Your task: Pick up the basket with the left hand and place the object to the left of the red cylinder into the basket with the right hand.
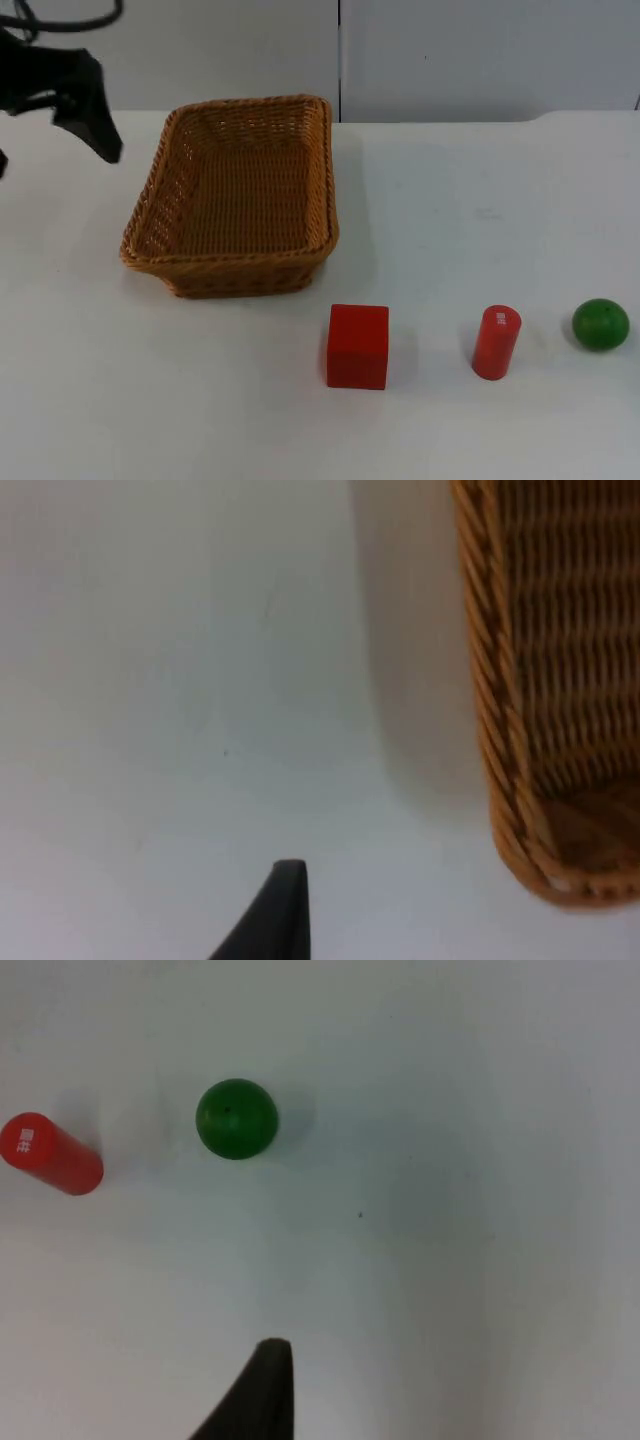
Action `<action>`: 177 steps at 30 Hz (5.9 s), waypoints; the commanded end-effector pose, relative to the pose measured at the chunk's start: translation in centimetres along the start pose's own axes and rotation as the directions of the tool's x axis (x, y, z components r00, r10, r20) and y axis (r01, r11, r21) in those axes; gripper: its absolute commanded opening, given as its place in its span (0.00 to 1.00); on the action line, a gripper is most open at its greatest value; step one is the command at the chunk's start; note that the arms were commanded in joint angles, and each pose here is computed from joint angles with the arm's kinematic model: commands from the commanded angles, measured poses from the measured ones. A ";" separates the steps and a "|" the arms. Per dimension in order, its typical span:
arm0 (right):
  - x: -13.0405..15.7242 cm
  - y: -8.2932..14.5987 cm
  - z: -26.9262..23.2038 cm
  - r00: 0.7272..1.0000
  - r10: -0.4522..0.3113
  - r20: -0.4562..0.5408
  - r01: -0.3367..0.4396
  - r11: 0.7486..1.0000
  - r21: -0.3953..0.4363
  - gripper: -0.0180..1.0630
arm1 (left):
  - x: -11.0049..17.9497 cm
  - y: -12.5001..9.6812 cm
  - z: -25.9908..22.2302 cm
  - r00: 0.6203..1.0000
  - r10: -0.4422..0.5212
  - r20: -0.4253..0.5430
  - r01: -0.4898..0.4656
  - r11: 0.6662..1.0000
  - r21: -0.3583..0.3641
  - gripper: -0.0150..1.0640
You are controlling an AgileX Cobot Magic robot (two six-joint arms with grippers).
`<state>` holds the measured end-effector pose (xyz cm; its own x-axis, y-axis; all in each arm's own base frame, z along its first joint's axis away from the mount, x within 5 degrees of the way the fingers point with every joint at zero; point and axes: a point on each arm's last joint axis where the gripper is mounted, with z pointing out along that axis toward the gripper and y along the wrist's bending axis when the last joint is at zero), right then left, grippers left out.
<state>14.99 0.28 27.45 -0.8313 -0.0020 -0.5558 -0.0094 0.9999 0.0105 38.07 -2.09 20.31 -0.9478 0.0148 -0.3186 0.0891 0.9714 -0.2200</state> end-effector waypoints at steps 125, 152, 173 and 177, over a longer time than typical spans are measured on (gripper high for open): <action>-6.7 28.7 24.6 0.264 -0.964 0.027 0.846 0.218 -0.487 0.92 | 7.8 5.2 -7.1 0.984 -0.087 -0.156 0.126 0.958 0.257 0.01; -15.2 24.5 5.3 0.401 -0.893 0.204 0.903 0.347 -0.254 0.01 | 7.7 5.1 -7.1 0.984 -0.092 -0.154 0.131 0.956 0.261 0.01; -20.7 33.1 6.0 0.582 -0.702 0.410 0.806 0.431 -0.405 0.01 | 7.7 5.1 -7.1 0.983 -0.096 -0.153 0.134 0.955 0.263 0.01; -20.3 36.3 8.8 0.610 -0.656 0.445 0.782 0.407 -0.472 0.01 | 7.7 5.1 -7.1 0.983 -0.096 -0.153 0.134 0.955 0.263 0.01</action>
<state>36.29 34.86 32.83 -0.2561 -0.6847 -0.6824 -0.9052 0.4175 -0.0792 29.11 4.96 22.67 -0.9911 -0.0281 -0.1301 0.0368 0.8814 -0.4710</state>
